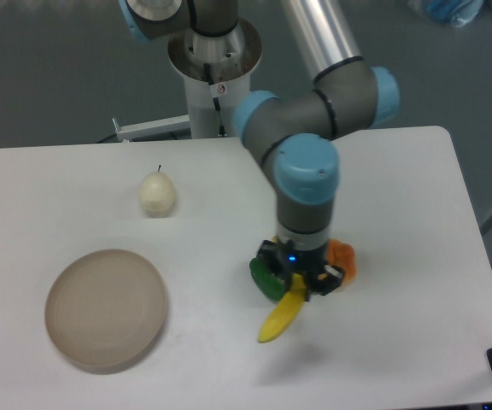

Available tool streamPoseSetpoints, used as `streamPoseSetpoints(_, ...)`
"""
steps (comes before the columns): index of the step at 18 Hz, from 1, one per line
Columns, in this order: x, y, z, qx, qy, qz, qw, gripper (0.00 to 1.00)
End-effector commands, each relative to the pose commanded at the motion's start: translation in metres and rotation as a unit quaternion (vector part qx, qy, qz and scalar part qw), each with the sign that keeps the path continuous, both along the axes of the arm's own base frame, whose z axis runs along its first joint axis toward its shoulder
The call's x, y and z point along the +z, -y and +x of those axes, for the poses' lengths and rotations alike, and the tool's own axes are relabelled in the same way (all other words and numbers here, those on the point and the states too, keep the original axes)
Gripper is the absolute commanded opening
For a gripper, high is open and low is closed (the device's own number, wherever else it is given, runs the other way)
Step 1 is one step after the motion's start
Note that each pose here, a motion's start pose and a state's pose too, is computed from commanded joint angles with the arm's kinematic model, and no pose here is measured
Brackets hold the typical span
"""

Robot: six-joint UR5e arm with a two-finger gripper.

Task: Pick up the banana from the plate
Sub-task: 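Lift the banana off the plate and carry it toward the green pepper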

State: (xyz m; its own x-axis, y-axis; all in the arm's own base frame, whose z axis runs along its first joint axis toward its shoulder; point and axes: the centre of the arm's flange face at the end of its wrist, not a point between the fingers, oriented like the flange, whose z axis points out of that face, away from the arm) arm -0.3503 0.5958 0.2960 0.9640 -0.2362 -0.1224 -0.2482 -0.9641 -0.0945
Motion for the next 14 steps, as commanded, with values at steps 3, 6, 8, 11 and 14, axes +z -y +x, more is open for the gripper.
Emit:
streamPoseSetpoints(3, -0.011, 0.0, -0.023, -0.003, -0.009, -0.013, 0.9999, 0.21)
streamPoseSetpoints(6, -0.004, -0.007, -0.03, -0.041, -0.007, -0.025, 0.9988, 0.22)
streamPoseSetpoints(8, -0.001, -0.008, -0.031, -0.049, -0.006, -0.029, 0.9983, 0.21)
streamPoseSetpoints(11, 0.002, -0.009, -0.033, -0.069, -0.011, -0.031, 0.997, 0.21)
streamPoseSetpoints(14, 0.001, -0.008, -0.033, -0.07, -0.014, -0.036, 0.9968, 0.21)
